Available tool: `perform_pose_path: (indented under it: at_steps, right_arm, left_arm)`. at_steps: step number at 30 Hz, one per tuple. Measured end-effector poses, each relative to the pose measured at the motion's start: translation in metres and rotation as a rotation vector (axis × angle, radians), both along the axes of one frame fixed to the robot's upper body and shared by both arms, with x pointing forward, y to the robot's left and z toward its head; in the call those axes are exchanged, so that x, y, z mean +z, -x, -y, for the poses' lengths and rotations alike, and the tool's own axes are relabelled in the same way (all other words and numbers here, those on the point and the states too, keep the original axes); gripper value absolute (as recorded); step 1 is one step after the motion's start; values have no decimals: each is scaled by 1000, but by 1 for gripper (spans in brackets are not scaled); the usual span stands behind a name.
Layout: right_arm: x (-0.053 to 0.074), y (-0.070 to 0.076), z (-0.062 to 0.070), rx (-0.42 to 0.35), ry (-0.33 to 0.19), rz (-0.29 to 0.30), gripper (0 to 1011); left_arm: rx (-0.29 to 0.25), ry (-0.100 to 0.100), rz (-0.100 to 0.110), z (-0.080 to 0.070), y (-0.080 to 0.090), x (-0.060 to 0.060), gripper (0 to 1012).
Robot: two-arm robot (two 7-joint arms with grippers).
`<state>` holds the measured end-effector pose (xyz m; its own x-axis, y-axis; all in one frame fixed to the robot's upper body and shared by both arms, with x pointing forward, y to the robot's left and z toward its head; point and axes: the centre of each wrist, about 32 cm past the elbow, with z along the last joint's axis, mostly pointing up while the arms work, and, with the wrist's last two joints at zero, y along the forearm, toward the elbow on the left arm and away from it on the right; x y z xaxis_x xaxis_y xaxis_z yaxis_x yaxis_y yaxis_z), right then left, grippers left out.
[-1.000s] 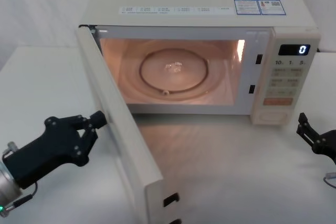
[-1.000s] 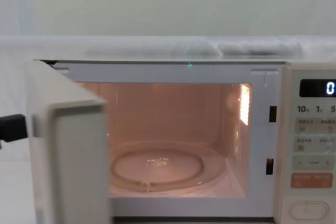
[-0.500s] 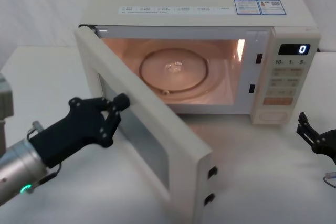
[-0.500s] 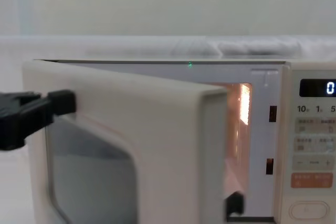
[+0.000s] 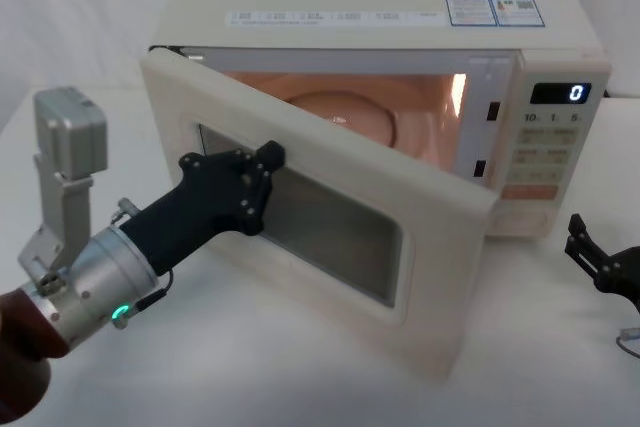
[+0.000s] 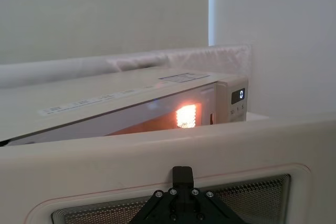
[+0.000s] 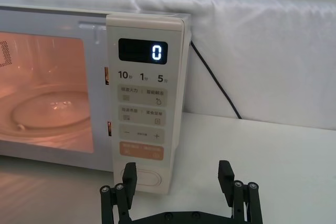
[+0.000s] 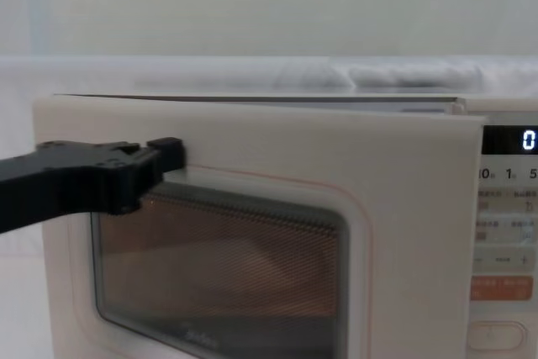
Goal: Press the button to open the microwave door with one hand; close the microwave door with the other hand.
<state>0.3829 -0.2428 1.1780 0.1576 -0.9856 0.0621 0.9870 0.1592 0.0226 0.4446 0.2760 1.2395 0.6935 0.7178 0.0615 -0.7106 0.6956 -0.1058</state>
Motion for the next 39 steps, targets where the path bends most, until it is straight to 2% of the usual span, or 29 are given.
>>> perform_pose_path:
  at_steps: [5,10,18,29,39]
  right_arm:
    - [0,0,0,0,0,0,1002]
    - [0,0,0,0,0,0,1002]
    - [0,0,0,0,0,0,1002]
    - [0,0,0,0,0,0,1002]
    - [0,0,0,0,0,0,1002]
  left_arm:
    - [-7,5,3,9,-6,-1,0]
    - [-13,14,18,17,-11,-2,0]
    - [-21,26,29,29,-15,-8,0]
    - [-52,19,42,50,-18,-14,0]
    - [-73,17,70,63,-19,-8,0]
